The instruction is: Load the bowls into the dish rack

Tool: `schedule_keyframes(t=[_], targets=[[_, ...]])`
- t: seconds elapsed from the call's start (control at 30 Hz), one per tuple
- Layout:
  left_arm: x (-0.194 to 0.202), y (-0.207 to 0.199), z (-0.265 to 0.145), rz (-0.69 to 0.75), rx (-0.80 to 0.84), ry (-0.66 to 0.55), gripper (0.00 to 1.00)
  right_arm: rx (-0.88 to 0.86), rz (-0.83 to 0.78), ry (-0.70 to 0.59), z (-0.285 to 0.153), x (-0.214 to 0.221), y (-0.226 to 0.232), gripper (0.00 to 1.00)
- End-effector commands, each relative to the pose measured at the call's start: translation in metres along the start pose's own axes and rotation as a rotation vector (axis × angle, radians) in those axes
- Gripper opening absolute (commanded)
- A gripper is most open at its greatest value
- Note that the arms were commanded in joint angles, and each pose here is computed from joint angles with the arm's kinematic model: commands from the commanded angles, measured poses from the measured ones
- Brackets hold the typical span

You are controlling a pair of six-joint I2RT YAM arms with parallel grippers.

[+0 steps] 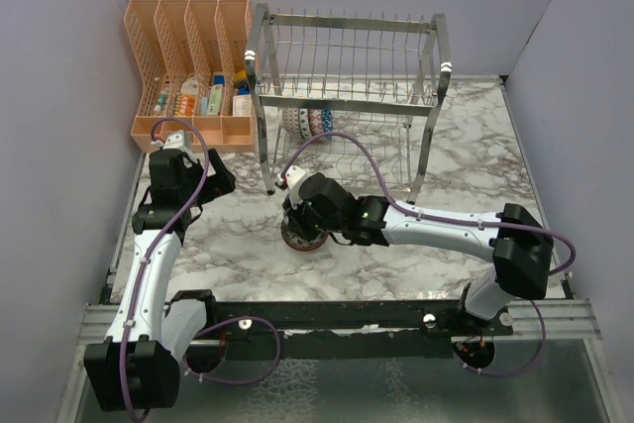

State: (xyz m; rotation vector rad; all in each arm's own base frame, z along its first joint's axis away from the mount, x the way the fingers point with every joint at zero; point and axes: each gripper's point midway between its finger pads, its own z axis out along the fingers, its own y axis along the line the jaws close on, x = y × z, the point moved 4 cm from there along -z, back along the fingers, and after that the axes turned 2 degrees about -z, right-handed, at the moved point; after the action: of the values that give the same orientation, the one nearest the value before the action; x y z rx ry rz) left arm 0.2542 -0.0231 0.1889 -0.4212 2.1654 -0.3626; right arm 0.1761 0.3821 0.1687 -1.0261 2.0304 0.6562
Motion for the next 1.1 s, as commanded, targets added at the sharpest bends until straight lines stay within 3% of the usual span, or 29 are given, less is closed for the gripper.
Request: schedule_keyframes(t=[0.0,0.3,0.77,1.07], targets=[[-0.005,-0.004,-0.003,0.004,0.030,-0.027,0.99,0.022,0.005,-0.041,0.010,-0.007,0.000,0.01],[-0.005,-0.004,-0.003,0.003,0.028,-0.026,0.99,0.022,0.080,-0.250,-0.018,-0.035,-0.001,0.01],[-0.006,-0.004,-0.003,0.003,0.027,-0.028,0.99,-0.350,0.292,-0.528,-0.059,-0.064,0.009,0.01],[-0.006,-0.004,-0.003,0.004,0.031,-0.029,0.99,-0.549,0.439,-0.590,-0.057,-0.074,-0.011,0.01]])
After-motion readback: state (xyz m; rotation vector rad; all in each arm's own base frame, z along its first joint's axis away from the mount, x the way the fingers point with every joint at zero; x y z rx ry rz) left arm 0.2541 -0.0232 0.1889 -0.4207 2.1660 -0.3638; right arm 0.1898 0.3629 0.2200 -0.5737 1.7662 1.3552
